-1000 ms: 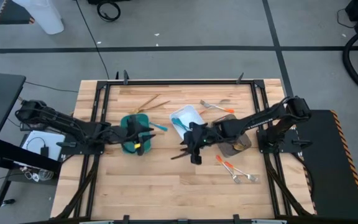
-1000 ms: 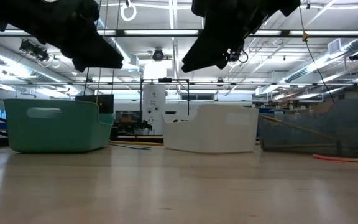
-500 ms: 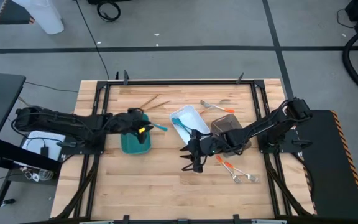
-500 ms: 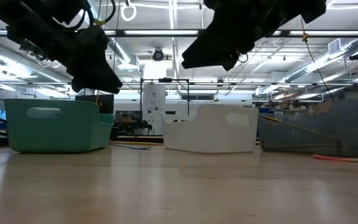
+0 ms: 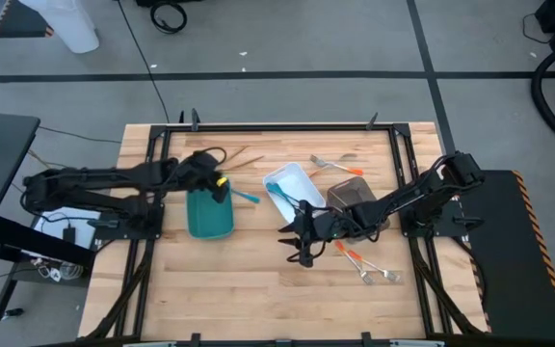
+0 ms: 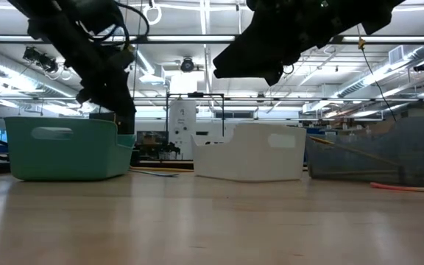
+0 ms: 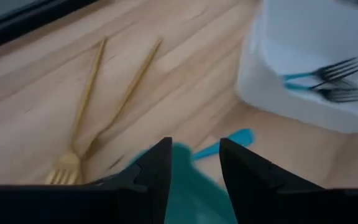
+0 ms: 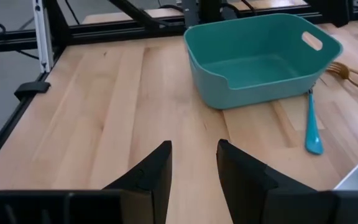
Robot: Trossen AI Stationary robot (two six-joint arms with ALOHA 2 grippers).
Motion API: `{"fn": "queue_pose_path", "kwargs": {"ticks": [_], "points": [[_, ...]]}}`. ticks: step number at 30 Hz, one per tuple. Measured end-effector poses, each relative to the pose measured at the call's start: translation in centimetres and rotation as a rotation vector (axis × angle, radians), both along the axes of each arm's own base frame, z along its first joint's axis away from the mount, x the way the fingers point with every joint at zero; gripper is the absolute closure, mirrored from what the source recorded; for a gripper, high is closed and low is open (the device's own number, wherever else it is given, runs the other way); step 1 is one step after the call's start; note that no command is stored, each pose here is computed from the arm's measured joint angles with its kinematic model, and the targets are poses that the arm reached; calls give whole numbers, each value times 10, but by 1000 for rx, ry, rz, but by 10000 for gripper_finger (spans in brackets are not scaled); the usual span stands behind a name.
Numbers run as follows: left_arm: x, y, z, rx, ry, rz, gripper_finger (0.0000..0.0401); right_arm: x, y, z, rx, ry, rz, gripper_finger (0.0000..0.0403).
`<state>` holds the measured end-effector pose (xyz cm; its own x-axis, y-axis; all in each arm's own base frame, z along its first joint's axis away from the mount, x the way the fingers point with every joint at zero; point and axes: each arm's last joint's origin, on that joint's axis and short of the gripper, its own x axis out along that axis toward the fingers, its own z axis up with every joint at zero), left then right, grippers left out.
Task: Sort silverware by color (type)
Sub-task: Put the gold fork into the black bin
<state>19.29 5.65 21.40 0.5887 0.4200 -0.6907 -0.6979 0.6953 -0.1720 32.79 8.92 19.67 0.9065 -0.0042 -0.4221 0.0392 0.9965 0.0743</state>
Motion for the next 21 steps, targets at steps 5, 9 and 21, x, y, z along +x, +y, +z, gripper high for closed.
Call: {"fn": "queue_pose_path", "kwargs": {"ticks": [5,9,21], "points": [[13,14,-6,12,74,14,259,0,2,0,0,1,8,270],[26,29,-9,20,118,31,259,-1,4,1,2,-6,16,270],[54,64,-16,-23,236,68,259,-3,11,0,-17,2,45,270]]}}
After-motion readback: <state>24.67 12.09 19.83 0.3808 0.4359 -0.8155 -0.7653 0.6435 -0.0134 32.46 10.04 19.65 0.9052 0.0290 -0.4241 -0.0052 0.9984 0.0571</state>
